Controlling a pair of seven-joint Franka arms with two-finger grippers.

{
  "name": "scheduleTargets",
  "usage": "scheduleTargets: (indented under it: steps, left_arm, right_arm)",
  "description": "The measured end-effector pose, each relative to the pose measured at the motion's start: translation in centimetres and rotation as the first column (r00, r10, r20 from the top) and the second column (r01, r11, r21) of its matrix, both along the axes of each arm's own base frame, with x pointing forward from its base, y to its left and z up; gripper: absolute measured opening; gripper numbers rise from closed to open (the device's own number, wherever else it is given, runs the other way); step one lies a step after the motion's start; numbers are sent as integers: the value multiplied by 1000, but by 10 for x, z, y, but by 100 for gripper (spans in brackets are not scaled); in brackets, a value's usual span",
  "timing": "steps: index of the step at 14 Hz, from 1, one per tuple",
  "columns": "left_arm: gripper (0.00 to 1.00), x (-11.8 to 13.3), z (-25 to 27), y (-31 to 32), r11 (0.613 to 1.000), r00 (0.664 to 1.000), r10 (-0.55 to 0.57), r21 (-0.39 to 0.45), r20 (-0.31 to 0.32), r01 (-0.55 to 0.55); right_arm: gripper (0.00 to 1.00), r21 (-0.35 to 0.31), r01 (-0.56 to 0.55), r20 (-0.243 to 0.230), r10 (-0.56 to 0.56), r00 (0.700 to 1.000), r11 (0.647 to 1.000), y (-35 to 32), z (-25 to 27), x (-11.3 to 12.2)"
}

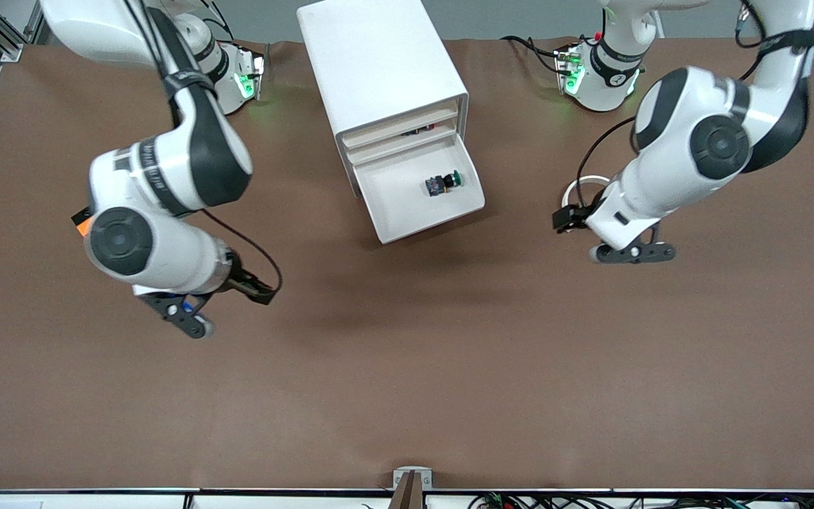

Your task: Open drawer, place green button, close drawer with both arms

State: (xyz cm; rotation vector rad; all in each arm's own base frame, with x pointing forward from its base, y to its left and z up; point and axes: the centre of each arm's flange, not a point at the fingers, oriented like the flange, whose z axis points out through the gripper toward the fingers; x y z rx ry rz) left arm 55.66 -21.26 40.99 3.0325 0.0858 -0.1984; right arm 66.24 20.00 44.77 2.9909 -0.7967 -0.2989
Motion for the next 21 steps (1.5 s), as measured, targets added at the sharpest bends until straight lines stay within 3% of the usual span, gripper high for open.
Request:
scheduleTargets:
  steps: [5, 7, 10, 15, 21]
  left_arm:
    - [100, -1, -75, -67, 994, 994, 108, -31, -19, -109]
    - [100, -8, -102, -94, 987, 987, 157, -29, -35, -158]
    - [100, -20, -139, -127, 977, 977, 209, 39, -30, -208]
    - [100, -31, -168, -169, 958, 962, 273, 96, -19, -270]
    - [100, -68, -180, -213, 945, 951, 307, 128, -35, -301]
  right_arm:
    - [100, 79, -267, -10, 268, 963, 961, -155, 53, 8]
    - [100, 51, -361, -5, 361, 932, 931, -191, 74, 2]
    - [100, 18, -450, 2, 450, 893, 893, -221, 104, -10]
    - [100, 23, -459, -5, 459, 888, 888, -257, 123, -24]
    - [100, 12, -430, -1, 431, 903, 903, -275, 134, -31]
